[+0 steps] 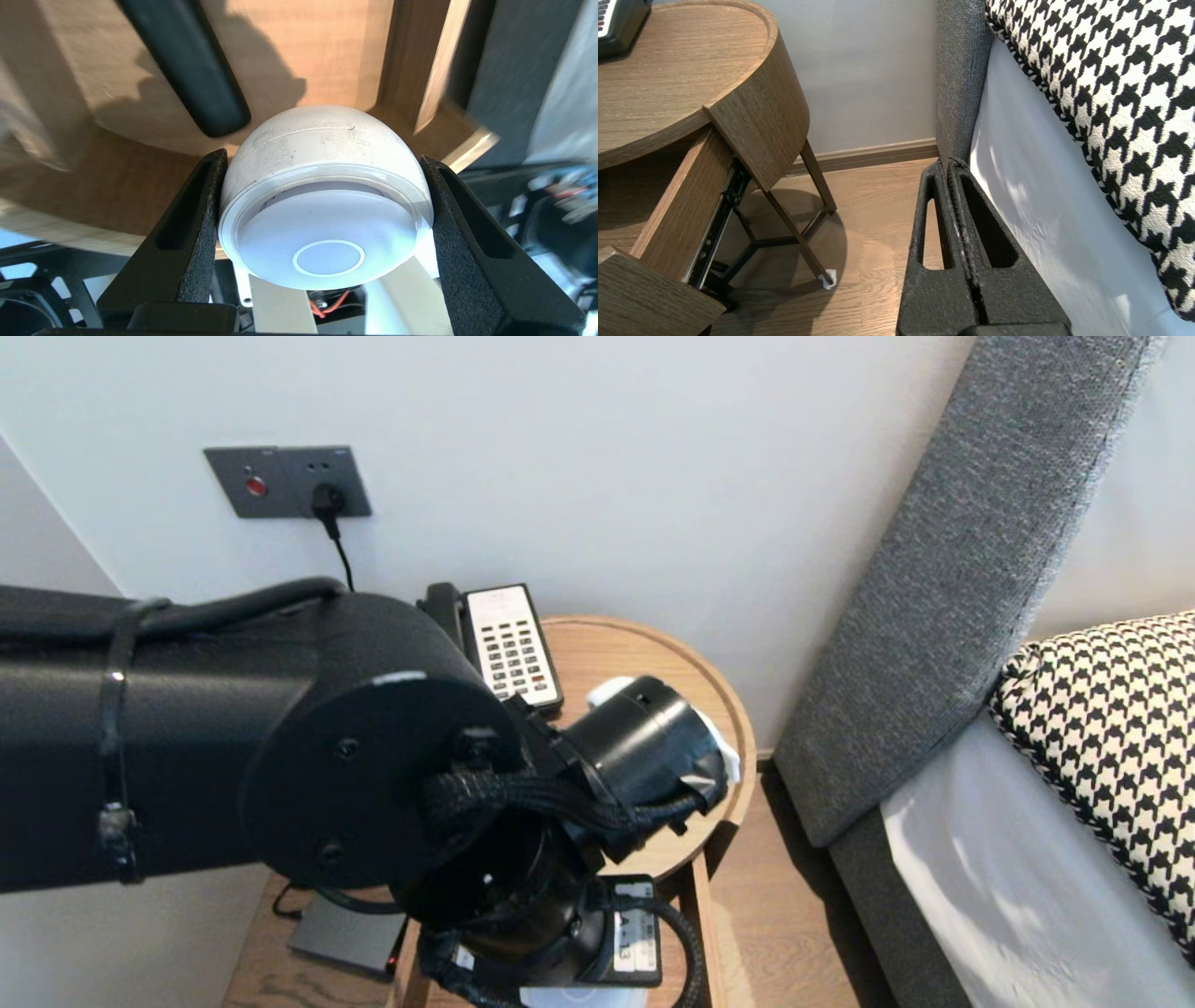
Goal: Take the remote control out of the drawer one by one and place them on the table
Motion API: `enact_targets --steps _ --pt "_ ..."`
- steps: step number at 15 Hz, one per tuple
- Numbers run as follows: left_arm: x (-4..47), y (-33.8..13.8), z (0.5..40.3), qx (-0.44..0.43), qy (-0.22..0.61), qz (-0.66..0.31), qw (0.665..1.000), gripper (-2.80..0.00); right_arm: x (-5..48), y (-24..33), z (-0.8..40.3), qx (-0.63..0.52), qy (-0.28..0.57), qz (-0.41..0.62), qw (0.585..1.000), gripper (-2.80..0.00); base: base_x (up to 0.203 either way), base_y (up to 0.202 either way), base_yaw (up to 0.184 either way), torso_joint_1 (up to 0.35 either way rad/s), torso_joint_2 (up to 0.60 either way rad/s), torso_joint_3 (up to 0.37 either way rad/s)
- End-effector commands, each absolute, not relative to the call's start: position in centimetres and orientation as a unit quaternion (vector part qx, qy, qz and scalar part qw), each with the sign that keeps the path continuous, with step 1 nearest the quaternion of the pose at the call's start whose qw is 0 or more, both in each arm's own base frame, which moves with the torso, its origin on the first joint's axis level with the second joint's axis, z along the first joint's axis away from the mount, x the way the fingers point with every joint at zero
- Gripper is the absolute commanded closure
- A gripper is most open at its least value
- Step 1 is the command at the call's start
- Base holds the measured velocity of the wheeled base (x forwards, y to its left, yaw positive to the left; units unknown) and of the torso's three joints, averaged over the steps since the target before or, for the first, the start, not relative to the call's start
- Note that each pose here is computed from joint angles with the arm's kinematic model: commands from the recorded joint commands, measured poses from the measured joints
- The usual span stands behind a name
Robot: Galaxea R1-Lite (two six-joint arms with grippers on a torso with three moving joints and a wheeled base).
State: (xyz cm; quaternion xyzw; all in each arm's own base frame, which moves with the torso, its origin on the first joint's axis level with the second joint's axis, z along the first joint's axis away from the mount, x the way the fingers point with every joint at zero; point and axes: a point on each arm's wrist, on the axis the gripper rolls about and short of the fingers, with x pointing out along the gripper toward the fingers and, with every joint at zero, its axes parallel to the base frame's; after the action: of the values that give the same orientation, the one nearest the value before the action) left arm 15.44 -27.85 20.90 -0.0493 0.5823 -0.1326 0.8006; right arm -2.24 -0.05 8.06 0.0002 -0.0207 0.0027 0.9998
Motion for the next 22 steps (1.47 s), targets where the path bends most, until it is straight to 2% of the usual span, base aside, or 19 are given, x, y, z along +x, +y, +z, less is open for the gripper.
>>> enact_targets --steps 1,5,7,12,22 --pt "16.9 -26.7 22.8 -0.068 0.569 -0.126 0.81 0.0 -2.0 0.0 7.3 0.0 -0.008 0.003 1.0 0.0 0.0 0.0 0.0 0.0 0.0 0.0" --pt "20.2 -24.7 25.2 -0.078 0.562 -0.092 0.818 0.0 -2.0 0.0 7.3 0.0 -0.008 0.003 1.0 0.0 0.0 0.0 0.0 0.0 0.0 0.0" --pt "22.0 -24.0 24.8 -0.078 0.572 -0.062 0.814 0.0 -2.0 0.0 7.3 0.0 -0.008 0.003 1.0 0.0 0.0 0.0 0.0 0.0 0.0 0.0" --pt "23.9 -24.7 24.1 -0.091 0.565 -0.056 0.818 0.0 -2.0 0.0 7.3 0.0 -0.008 0.003 1.0 0.0 0.0 0.0 0.0 0.0 0.0 0.0" --pt "24.9 -26.9 21.9 -0.082 0.567 -0.073 0.816 0.0 -2.0 0.0 7.3 0.0 -0.008 0.003 1.0 0.0 0.0 0.0 0.0 0.0 0.0 0.0"
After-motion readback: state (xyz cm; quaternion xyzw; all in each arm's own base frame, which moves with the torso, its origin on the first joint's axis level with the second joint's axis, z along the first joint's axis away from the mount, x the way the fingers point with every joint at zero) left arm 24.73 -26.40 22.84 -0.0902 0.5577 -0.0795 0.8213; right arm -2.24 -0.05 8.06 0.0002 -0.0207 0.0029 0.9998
